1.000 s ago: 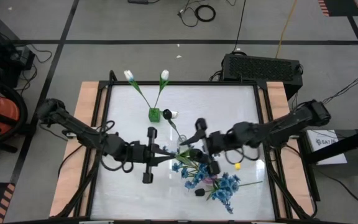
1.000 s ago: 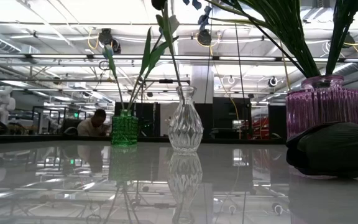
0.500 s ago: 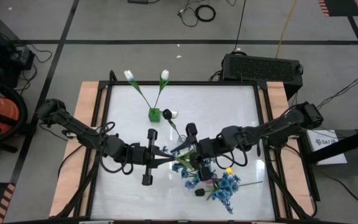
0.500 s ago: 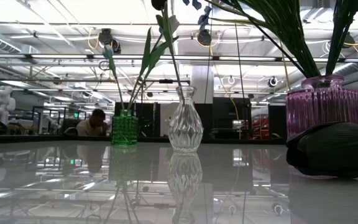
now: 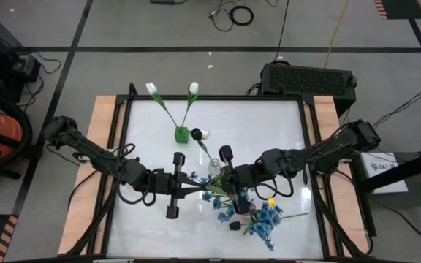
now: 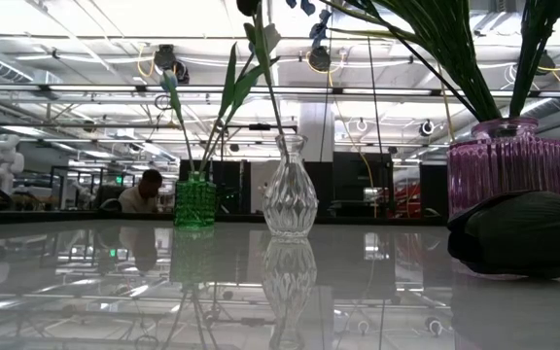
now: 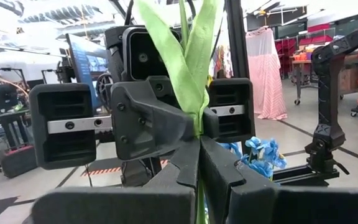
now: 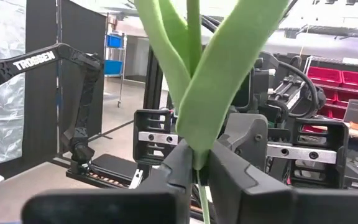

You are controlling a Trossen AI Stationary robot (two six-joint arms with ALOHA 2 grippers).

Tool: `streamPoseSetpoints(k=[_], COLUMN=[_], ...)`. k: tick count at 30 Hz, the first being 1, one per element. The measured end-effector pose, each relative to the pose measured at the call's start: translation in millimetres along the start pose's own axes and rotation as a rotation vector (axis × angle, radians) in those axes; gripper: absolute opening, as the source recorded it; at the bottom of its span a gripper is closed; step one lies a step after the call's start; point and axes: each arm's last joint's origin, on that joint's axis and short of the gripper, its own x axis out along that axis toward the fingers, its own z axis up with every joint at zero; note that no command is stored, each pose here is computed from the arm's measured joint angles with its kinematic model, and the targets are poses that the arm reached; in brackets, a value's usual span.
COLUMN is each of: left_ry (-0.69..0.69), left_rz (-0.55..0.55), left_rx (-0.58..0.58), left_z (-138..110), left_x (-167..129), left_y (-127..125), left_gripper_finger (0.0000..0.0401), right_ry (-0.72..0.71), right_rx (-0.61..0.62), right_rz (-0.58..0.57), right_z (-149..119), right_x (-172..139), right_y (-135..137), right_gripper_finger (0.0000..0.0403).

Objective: Sort flowers into vase by color
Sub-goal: Put the left black flower into the transparent vase

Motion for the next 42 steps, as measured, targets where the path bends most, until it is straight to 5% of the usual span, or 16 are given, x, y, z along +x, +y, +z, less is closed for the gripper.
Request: streamPoseSetpoints(k=[8,13,21,32,42], left_ry=[0.004,0.008,0.064,0.216,0.25], left_rz=[0.015,0.026,0.206,0.291,0.304], left_rx=[-0.045,-0.084,-0.039,0.008,0.028], left_z=[0.4,2.1,24.2,35.3,31.8], left_x=[-0.5,-2.9,-29.2,-68.3,-70.9], left_y=[-0.3,-3.3,-13.1,-35.0,-37.0], left_gripper_finger=[0.0028,0.0105,0.0205,0.0209,0.0209], right_ry=[-0.001,-0.007,0.007,0.115,0.206], right_rx=[-0.01,-0.009,-0.022,-0.05,0.122], right_rz=[-0.003,0.004,-0.005,-0.255,-0.369], right_z=[1.5,2.3,18.2,58.9,13.2], right_x=[-1.1,-1.3,-15.2,-73.8,-92.8], right_y=[-0.4,0.2,-3.1,-55.8,-110.2], right_gripper_finger=[0.0021,0.002,0.002,0.002,0.002])
